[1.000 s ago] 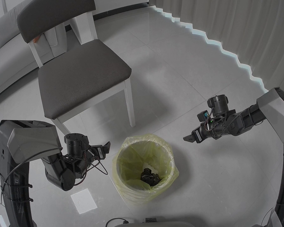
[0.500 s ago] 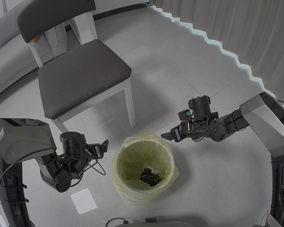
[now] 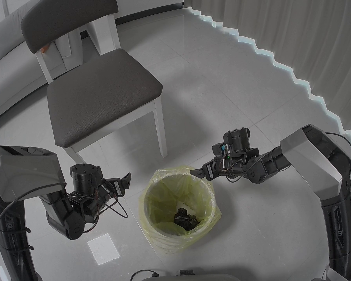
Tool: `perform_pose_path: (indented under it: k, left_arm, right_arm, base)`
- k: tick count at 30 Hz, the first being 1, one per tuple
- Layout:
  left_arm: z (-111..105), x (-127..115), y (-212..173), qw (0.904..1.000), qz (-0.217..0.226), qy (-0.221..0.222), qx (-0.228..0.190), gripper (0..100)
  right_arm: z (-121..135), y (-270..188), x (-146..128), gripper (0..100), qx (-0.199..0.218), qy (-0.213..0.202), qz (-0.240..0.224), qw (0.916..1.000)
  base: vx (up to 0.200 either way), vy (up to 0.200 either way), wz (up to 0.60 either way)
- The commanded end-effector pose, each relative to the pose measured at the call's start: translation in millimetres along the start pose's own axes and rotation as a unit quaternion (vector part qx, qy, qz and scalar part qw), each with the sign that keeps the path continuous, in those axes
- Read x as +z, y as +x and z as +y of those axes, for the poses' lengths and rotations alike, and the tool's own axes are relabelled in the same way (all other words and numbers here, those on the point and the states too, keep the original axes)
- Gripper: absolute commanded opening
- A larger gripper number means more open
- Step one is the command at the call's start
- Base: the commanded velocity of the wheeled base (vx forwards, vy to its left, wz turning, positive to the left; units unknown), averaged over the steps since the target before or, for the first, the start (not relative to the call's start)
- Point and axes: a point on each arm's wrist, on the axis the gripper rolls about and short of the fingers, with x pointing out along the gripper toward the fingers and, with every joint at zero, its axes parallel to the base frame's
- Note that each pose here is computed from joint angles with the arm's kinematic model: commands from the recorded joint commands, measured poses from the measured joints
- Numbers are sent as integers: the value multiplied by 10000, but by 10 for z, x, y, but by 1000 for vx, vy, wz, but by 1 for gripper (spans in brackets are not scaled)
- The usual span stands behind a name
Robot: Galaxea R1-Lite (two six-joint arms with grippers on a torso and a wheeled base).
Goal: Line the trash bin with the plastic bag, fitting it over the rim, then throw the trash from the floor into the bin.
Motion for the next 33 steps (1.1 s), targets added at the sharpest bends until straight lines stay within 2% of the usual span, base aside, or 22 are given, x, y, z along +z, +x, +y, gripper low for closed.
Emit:
perform_pose_path:
  k: [1,18,33]
  left_arm:
    - [6,5,-3,10000,-8,-7,7,100]
    - [11,-60,7,10000,9,8,-3,100]
    - [11,-99,6,10000,63,23,-3,100]
  right_arm:
    - [-40,61,-82,100,-23,23,88,10000]
    - [-370,68,-246,100,-284,33,263,9992]
    - [-430,349,-514,100,-253,77,484,9985]
  base:
    - [0,0,0]
    - [0,0,0]
    - [0,0,0]
